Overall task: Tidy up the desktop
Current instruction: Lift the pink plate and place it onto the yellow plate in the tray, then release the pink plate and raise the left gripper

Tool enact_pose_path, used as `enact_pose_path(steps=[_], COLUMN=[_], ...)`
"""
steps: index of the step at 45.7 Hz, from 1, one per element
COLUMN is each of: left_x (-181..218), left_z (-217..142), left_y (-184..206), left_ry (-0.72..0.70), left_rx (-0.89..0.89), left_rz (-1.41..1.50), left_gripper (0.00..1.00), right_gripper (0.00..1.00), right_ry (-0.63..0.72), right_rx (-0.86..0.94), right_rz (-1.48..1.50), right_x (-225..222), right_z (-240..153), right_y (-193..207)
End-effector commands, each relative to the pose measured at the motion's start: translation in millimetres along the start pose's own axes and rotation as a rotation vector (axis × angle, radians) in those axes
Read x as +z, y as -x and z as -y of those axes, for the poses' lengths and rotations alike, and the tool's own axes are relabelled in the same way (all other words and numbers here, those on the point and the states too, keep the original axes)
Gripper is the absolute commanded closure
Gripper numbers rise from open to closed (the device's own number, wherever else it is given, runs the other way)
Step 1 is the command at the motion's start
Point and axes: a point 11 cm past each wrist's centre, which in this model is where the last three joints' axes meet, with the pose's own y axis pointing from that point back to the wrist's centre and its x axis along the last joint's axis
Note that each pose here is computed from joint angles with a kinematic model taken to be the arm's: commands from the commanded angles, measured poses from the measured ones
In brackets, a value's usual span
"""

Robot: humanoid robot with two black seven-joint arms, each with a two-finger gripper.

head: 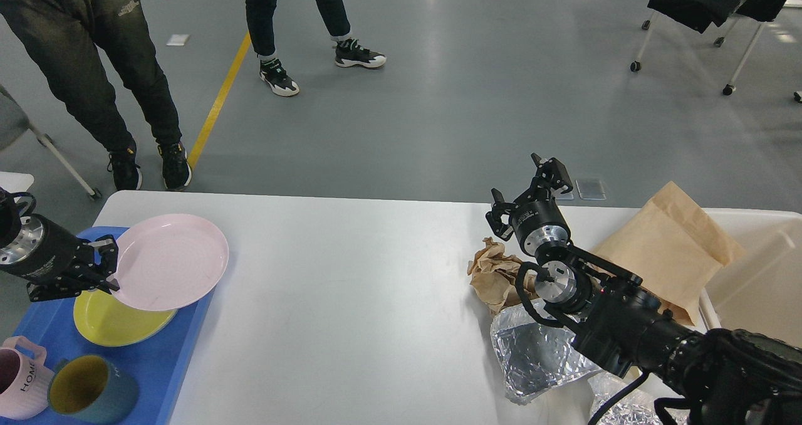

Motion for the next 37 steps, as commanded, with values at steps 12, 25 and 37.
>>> enact_pose_path(steps=[12, 25, 37], left_x=[-39, -64, -71], left_z=[7, 15, 22], left_y=[-12, -13, -11], left_ry=[-0.039, -0.077, -0.086], left_rx=[0.117, 0.15, 0.164], left_rz=[-0.076, -0.105, -0.117], left_gripper=[1.0, 1.0, 1.0], right_gripper=[0.0, 0.0, 0.0], right_ry=[0.0, 0.0, 0.0], right_rx=[0.0, 0.0, 0.0], right_rz=[0.0, 0.0, 0.0], right_x=[0, 0, 0], right_z=[0, 0, 0], right_y=[0, 0, 0])
